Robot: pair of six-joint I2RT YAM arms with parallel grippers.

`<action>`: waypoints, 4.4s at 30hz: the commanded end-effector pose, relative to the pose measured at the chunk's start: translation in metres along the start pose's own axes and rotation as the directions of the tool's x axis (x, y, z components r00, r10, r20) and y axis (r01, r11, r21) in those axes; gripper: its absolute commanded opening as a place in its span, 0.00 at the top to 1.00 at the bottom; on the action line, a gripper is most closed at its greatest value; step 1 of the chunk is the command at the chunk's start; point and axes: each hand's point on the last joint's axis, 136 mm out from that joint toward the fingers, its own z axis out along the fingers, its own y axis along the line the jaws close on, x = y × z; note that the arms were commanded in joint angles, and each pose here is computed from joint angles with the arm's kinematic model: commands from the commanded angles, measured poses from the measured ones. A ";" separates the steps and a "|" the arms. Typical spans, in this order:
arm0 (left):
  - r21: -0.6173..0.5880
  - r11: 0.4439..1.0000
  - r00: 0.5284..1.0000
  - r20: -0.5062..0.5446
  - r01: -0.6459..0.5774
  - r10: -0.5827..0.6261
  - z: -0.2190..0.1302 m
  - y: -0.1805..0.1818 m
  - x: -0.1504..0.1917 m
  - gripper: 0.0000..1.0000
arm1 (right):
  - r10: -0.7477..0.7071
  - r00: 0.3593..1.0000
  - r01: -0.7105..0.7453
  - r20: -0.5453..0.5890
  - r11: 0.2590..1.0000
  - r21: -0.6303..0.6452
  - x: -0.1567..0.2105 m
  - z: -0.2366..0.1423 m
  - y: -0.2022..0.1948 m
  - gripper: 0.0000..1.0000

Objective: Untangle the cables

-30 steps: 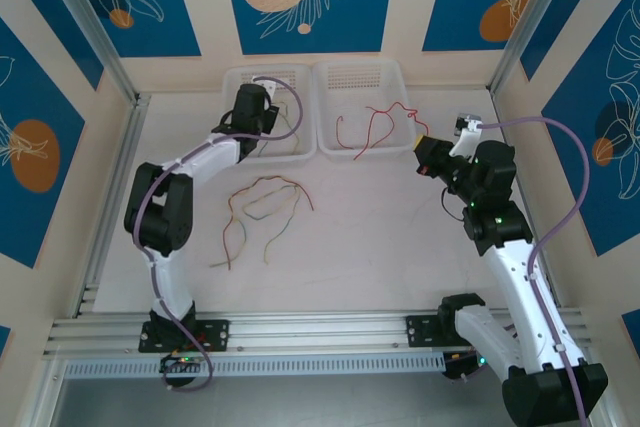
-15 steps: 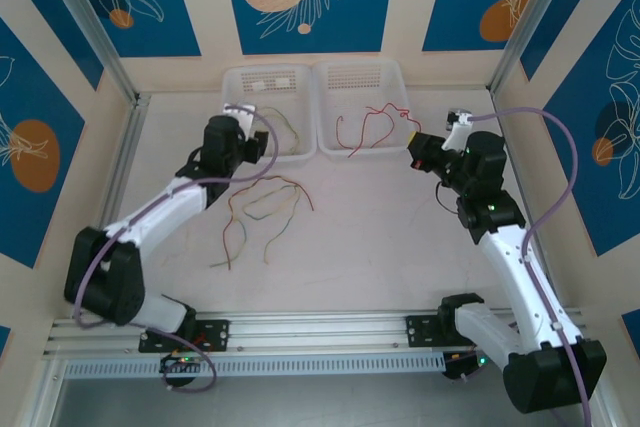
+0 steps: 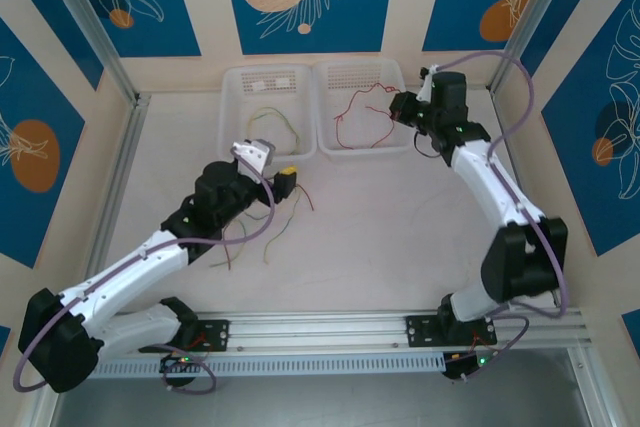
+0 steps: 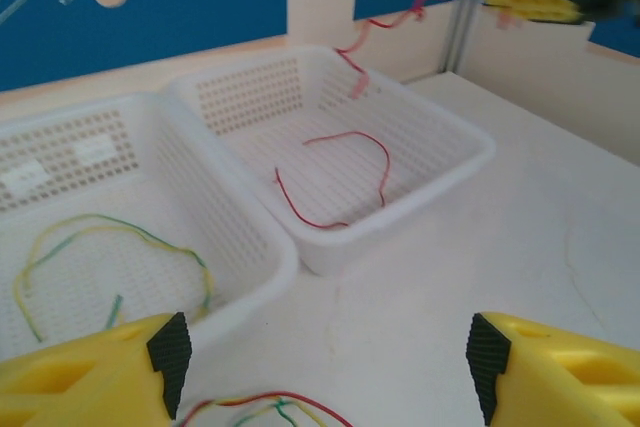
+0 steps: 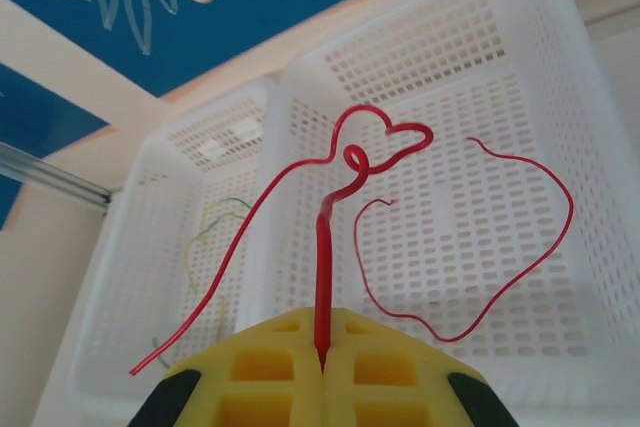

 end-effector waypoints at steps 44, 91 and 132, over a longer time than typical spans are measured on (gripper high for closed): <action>0.138 0.942 0.853 -0.480 0.306 -0.207 0.014 -0.008 0.106 0.10 | -0.170 0.985 0.161 -0.026 0.964 -0.214 0.151 -0.035 0.039 0.28; 0.242 0.968 0.950 -0.311 0.058 0.021 0.005 -0.034 0.056 1.00 | -0.309 0.945 0.227 -0.104 0.852 -0.471 0.170 -0.041 0.091 0.22; 0.165 0.986 0.978 -0.207 0.034 0.001 -0.006 -0.019 0.043 1.00 | -0.337 0.933 0.277 -0.128 0.897 -0.345 0.174 -0.012 0.093 1.00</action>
